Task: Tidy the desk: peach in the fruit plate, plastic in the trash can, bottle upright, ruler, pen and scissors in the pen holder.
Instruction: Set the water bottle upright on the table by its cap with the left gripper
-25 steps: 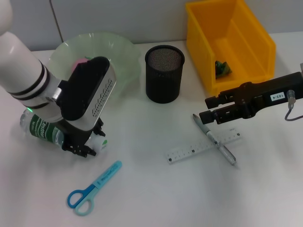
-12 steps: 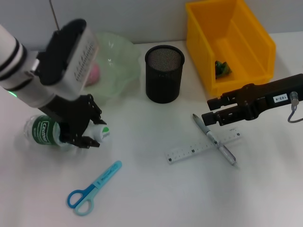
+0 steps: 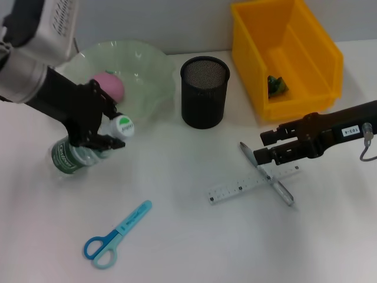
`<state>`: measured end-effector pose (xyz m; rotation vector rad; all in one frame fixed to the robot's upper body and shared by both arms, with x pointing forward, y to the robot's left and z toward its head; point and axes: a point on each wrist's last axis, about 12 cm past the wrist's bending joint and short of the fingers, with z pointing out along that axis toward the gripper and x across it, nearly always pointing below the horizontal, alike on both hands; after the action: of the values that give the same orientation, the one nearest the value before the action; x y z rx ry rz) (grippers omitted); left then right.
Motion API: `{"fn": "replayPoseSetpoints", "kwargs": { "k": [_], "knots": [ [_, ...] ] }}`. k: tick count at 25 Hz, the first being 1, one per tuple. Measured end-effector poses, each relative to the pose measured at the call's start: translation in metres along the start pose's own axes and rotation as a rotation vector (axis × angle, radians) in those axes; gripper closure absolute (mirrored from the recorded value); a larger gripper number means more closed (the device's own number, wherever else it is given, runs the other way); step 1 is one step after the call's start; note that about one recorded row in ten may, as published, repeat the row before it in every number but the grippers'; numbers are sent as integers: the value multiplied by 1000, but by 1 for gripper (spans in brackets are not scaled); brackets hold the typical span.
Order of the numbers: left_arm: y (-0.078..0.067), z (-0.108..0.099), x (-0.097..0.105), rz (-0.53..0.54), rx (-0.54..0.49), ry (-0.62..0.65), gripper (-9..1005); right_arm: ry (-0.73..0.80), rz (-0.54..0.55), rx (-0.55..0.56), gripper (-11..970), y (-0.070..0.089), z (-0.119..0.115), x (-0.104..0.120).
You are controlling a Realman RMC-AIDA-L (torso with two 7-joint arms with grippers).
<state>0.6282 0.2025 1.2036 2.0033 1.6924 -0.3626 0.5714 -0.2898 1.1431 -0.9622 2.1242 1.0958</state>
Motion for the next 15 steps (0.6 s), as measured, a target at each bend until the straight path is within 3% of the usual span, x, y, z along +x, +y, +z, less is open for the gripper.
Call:
{"fn": "replayPoseSetpoints", "kwargs": {
  "k": [15],
  "knots": [
    [1,-31,8,-239,-93,-64,546,-4,-23,3,235,0,-5,13]
  ]
}}
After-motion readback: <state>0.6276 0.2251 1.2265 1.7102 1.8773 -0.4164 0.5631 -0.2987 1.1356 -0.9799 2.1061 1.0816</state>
